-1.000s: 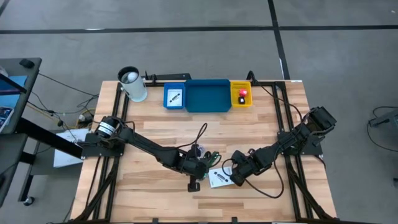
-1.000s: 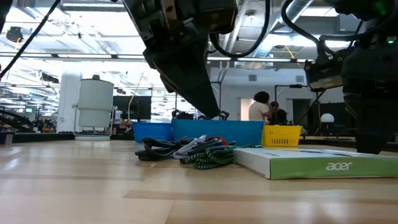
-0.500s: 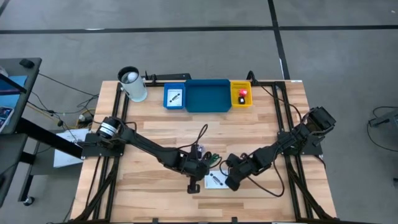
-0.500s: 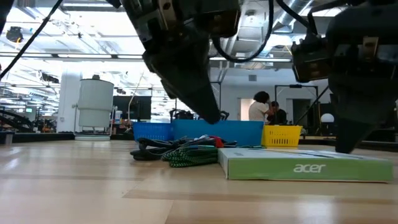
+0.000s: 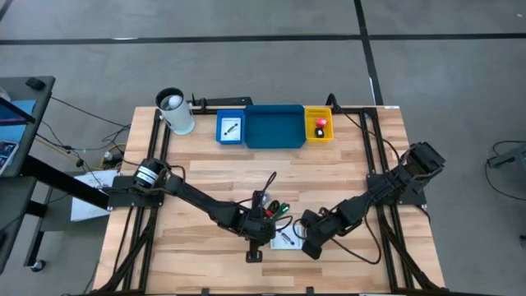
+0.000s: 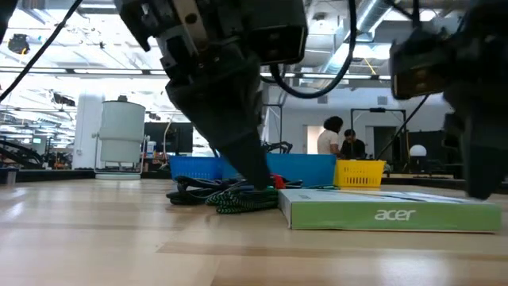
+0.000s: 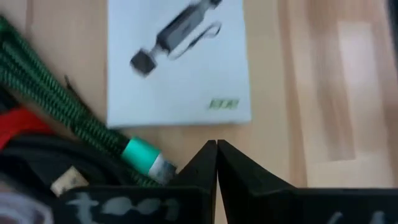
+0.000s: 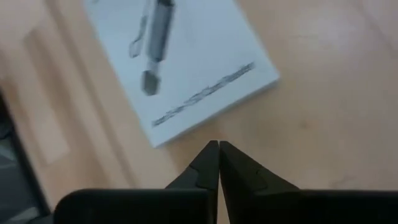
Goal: Pick and place items into bin
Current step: Put the card reader box into the blue basket
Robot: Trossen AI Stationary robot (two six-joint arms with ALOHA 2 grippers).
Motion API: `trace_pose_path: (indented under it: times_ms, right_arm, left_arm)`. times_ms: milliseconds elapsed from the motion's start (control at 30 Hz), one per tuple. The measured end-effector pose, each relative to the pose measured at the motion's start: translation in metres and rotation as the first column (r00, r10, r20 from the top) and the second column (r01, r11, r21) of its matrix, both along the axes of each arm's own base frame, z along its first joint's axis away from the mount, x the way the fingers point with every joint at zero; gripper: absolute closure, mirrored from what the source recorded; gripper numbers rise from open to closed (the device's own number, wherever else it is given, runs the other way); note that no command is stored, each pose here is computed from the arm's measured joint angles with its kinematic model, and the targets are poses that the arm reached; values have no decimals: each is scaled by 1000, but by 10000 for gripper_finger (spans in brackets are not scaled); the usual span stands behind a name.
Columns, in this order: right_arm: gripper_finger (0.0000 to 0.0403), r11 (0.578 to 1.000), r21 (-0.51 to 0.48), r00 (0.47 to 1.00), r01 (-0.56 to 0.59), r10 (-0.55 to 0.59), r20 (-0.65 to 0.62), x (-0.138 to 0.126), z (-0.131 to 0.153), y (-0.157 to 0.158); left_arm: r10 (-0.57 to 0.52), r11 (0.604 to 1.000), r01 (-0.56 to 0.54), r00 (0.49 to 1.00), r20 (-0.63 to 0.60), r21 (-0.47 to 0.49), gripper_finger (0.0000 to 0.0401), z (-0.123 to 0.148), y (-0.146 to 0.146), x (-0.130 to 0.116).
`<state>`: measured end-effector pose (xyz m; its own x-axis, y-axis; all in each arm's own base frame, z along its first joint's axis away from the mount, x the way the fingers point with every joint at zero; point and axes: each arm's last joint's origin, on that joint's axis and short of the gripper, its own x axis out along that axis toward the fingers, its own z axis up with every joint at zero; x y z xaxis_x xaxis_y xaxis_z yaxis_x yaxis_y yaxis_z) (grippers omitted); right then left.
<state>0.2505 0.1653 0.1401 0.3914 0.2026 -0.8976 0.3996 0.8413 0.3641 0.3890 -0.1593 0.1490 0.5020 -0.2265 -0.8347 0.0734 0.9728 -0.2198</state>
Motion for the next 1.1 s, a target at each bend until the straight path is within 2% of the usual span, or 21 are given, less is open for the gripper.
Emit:
trace_pose_path:
  times_ms: [200,533,733,867,1100]
  right_arm:
    - [401,1000,-21,997,-22,23,74,0,12,18]
    - [402,998,-67,989,-11,21,147,12,15,7]
    - [402,994,-102,990,-39,52,132,14,14,0]
    - [402,991,-113,994,-78,87,73,13,5,-2]
    - [403,991,-64,992,-118,120,28,21,-19,7]
  left_arm:
    - [0,1000,0,1000,-26,10,401,-2,1,-2]
    - [1,1000,-1,1000,-20,8,401,-1,1,-2]
    - [1,1000,-1,1000,-15,7,401,-1,1,-1]
    - [2,1000,-2,1000,-15,6,401,-1,1,-1]
    - [8,1000,-8,1000,-2,-3,401,0,1,0]
